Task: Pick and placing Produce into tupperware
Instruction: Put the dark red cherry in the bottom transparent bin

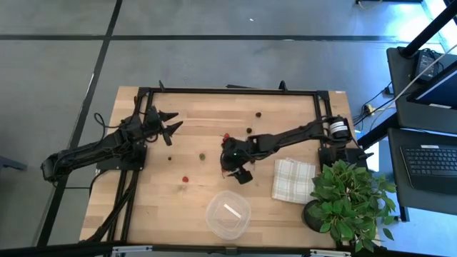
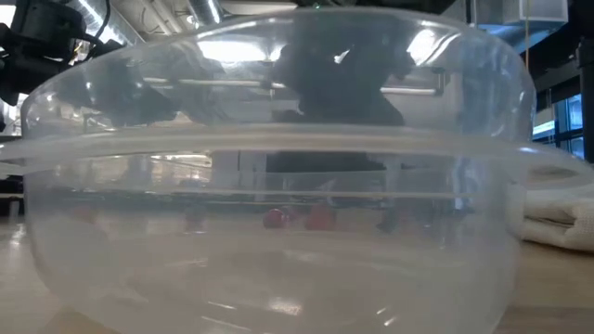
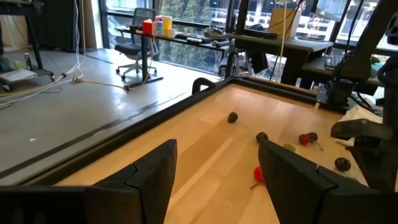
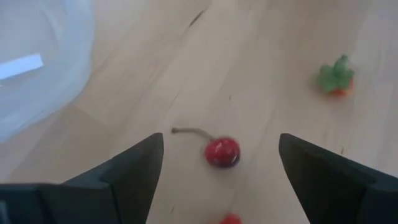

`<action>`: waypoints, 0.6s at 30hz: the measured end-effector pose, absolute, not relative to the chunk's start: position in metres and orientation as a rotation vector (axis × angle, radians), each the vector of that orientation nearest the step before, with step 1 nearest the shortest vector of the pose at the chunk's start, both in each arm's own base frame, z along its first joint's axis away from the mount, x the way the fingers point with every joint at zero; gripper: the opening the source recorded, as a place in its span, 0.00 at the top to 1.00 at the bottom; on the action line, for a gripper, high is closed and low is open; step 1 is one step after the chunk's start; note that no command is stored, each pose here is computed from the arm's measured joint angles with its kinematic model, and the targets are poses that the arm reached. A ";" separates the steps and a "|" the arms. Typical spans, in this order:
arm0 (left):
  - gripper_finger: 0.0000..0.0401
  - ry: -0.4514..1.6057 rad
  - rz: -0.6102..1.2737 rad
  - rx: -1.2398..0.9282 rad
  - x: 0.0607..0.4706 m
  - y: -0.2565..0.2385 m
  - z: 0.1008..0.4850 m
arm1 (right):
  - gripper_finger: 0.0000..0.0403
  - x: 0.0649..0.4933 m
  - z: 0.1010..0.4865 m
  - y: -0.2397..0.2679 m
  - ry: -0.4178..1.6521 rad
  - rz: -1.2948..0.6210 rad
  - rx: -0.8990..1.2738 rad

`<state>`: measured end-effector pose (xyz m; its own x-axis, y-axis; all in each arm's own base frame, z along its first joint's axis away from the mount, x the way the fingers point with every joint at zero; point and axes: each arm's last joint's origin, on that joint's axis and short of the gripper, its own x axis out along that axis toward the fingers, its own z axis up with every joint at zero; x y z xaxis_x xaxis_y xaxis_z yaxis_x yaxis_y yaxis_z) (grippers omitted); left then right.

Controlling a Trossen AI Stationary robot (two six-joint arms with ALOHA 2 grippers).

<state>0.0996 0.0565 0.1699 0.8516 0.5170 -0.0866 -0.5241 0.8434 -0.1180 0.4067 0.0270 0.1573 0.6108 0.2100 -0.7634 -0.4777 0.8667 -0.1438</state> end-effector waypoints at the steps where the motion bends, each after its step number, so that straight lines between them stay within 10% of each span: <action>1: 0.45 0.052 0.550 -0.141 0.100 0.056 0.170 | 0.21 0.408 0.156 0.027 0.812 0.409 -0.362; 18: 0.45 0.052 0.549 -0.139 0.100 0.056 0.170 | 0.21 0.413 0.136 0.030 0.828 0.418 -0.364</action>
